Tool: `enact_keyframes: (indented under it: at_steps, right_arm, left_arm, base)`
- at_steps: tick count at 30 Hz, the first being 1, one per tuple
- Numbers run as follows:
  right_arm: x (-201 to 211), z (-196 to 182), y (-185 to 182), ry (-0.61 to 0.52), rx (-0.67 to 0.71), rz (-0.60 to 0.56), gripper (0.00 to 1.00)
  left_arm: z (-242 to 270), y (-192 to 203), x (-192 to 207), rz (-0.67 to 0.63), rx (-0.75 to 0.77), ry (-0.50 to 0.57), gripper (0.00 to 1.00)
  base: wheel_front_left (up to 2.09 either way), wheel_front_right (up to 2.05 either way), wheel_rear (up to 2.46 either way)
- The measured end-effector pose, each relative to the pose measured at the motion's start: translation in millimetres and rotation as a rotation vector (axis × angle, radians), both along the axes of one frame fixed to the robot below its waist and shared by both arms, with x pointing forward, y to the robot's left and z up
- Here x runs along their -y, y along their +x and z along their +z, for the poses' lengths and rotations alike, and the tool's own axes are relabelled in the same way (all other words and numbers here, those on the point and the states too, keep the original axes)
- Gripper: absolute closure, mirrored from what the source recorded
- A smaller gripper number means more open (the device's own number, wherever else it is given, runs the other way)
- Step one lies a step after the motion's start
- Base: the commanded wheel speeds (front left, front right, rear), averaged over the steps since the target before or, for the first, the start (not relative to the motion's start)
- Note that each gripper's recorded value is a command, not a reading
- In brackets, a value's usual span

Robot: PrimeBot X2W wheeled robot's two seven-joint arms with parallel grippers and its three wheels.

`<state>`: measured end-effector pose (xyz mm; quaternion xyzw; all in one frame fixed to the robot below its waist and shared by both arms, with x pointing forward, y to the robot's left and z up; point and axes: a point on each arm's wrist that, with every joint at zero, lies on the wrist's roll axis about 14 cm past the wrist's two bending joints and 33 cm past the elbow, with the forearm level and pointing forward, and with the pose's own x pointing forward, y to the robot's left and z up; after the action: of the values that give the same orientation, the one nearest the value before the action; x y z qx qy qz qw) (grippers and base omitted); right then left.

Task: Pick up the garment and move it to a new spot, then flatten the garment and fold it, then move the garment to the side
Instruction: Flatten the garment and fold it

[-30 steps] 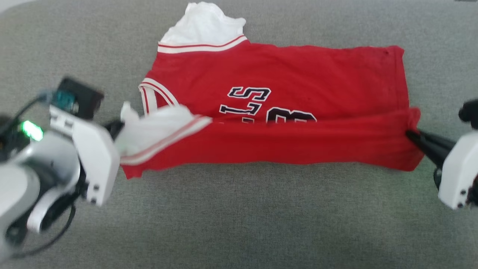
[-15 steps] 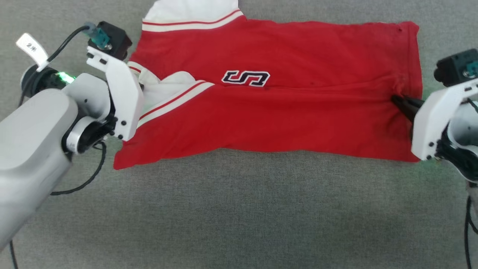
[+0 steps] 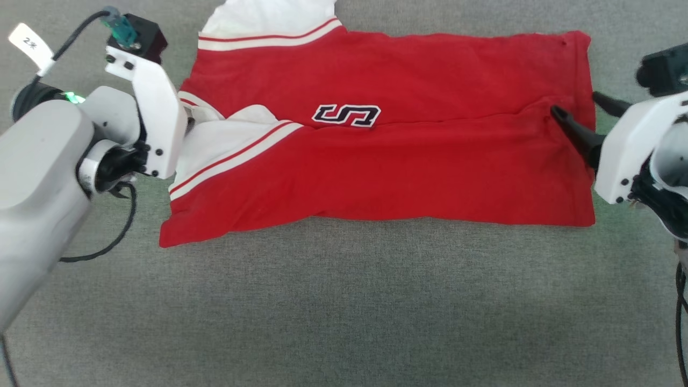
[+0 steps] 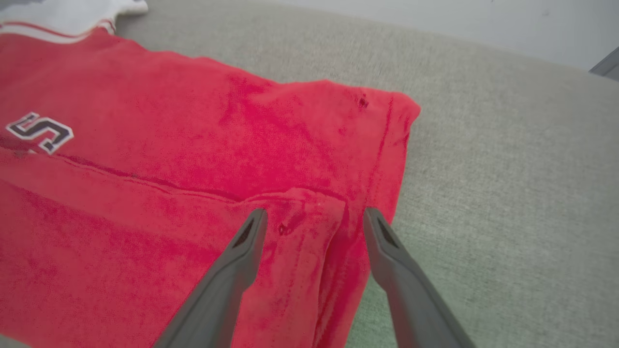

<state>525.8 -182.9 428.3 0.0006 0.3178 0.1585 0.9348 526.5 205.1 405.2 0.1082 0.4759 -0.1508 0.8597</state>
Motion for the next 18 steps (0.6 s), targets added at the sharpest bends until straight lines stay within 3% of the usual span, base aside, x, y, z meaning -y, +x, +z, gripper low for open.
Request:
enact_keyframes:
  at_steps: [7, 18]
  right_arm:
    - [10.7, 38.5, -7.5, 0.041, 0.178, -0.052, 0.00]
    - [29.4, 105.0, -32.7, 0.064, 0.537, -0.185, 0.00]
  left_arm:
    - [26.7, -12.9, -11.6, -0.001, 0.055, 0.025, 0.00]
    - [26.3, -71.9, -3.7, 0.039, -0.033, 0.004, 0.00]
  base:
    - [0.00, 0.00, 0.00]
    - [0.00, 0.00, 0.00]
